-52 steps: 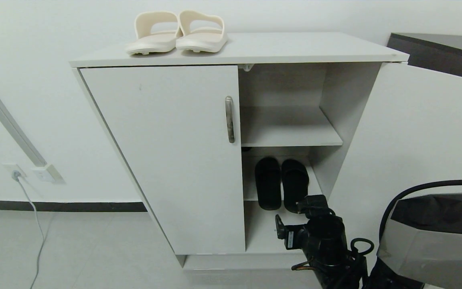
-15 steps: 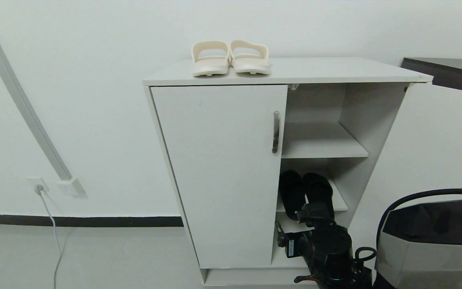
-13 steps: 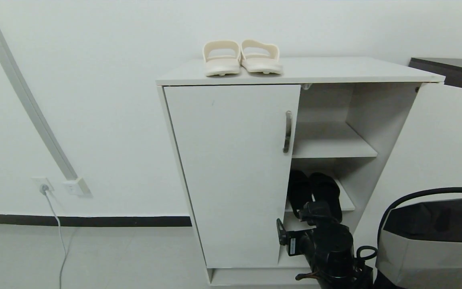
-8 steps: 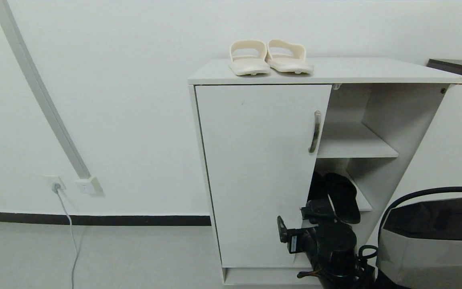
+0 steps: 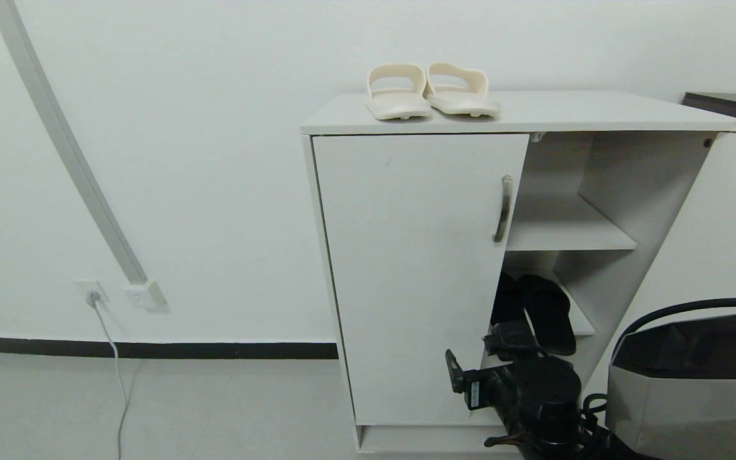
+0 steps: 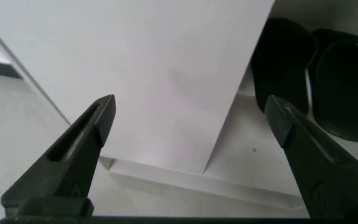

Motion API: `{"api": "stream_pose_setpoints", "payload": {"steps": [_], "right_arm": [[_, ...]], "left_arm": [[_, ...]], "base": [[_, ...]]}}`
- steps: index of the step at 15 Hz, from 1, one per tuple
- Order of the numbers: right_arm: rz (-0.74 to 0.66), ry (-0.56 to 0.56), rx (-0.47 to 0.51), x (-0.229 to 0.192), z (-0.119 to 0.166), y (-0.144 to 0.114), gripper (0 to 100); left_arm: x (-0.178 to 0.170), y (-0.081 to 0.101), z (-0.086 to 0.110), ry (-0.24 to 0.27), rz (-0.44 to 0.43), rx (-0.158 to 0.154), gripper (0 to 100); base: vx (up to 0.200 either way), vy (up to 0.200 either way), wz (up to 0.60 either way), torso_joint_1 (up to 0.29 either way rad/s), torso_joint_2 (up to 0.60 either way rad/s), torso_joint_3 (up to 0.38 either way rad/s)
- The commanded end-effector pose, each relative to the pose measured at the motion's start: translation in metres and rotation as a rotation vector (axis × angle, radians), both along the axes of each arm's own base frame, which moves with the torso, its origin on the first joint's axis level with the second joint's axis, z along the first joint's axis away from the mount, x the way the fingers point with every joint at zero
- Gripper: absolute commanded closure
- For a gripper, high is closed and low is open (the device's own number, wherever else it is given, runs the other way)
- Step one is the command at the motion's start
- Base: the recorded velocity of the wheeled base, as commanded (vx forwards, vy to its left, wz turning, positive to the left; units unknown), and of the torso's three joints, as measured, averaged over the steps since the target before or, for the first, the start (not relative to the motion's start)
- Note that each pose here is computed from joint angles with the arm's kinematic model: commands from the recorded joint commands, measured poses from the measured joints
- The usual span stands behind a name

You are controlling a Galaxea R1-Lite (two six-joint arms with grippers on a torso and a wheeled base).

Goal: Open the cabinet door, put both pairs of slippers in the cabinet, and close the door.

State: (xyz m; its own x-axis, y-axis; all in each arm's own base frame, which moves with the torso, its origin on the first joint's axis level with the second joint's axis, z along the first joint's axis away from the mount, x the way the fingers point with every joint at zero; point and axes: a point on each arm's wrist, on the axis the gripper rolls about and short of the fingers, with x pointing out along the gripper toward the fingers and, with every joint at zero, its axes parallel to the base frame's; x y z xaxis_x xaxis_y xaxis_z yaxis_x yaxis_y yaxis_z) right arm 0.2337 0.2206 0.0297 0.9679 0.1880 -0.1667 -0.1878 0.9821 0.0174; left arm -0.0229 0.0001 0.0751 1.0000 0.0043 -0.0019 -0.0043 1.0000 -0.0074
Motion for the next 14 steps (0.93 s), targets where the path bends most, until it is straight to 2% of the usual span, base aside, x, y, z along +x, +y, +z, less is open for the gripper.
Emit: {"api": "stream_pose_setpoints", "payload": {"steps": [1, 14], "right_arm": [[0.003, 0.008, -0.010, -0.0015, -0.0027, -0.0006, 0], [0.029, 0.023, -0.035, -0.0052, -0.0056, -0.0018, 0]], "left_arm": [[0.0001, 0.0000, 0.0000, 0.001, 0.000, 0.000, 100], [0.0001, 0.0000, 0.0000, 0.001, 0.000, 0.004, 100]], "base": [[0.000, 0.000, 0.00, 0.000, 0.00, 0.000], [0.000, 0.000, 0.00, 0.000, 0.00, 0.000]]}}
